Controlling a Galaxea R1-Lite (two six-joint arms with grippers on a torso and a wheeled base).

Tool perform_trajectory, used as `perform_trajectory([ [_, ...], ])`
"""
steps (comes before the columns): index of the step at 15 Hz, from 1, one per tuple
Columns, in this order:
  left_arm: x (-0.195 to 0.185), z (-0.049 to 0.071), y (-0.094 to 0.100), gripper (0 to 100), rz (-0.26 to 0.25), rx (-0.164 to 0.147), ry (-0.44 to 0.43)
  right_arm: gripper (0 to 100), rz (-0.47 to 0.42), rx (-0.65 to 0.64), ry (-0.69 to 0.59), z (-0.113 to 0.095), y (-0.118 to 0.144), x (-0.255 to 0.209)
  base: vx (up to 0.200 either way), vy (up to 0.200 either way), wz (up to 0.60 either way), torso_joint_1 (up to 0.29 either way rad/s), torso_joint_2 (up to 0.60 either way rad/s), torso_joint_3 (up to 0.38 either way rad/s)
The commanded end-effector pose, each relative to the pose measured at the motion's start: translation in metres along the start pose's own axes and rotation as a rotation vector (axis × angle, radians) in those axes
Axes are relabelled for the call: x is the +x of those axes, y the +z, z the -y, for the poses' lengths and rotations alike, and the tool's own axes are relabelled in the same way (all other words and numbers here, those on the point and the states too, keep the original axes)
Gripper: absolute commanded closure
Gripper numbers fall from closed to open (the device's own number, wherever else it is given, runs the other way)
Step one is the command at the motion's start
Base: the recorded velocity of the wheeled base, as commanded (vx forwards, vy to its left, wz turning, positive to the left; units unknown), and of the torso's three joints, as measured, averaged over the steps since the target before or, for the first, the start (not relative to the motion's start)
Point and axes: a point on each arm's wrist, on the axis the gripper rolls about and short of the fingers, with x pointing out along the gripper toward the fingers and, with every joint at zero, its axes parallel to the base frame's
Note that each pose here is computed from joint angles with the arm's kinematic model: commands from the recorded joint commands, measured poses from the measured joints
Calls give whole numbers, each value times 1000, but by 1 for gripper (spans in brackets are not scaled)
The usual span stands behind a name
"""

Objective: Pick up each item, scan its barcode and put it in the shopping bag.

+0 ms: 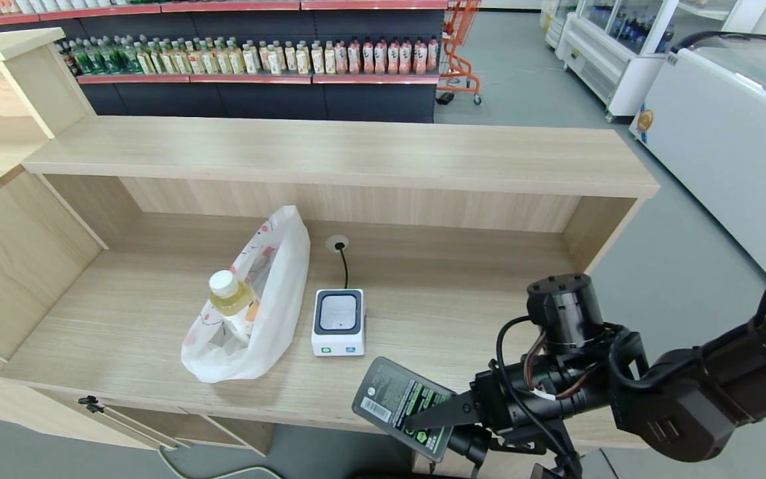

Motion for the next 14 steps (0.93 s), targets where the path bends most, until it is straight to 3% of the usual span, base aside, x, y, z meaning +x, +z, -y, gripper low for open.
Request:
perform_trajectory([
  [1, 0, 0, 0, 0, 0, 0, 0, 100, 13, 10, -1, -7, -2, 8, 0, 0, 0, 0, 0, 0],
  [6, 0, 0, 0, 0, 0, 0, 0, 100, 24, 9, -42, -8, -9, 10, 0, 0, 0, 0, 0, 0],
  [8, 0, 0, 0, 0, 0, 0, 0, 100, -10, 52, -46, 11, -12, -3, 0, 0, 0, 0, 0, 0],
  [11, 0, 0, 0, 0, 0, 0, 0, 100, -220, 484, 71, 34, 14, -64, 0, 0, 0, 0, 0, 0],
  [12, 0, 0, 0, 0, 0, 0, 0, 100, -330, 518, 66, 53, 15, -94, 0, 0, 0, 0, 0, 0],
  [14, 0, 0, 0, 0, 0, 0, 0, 100, -567, 699, 149, 75, 40, -154, 0, 0, 0, 0, 0, 0],
])
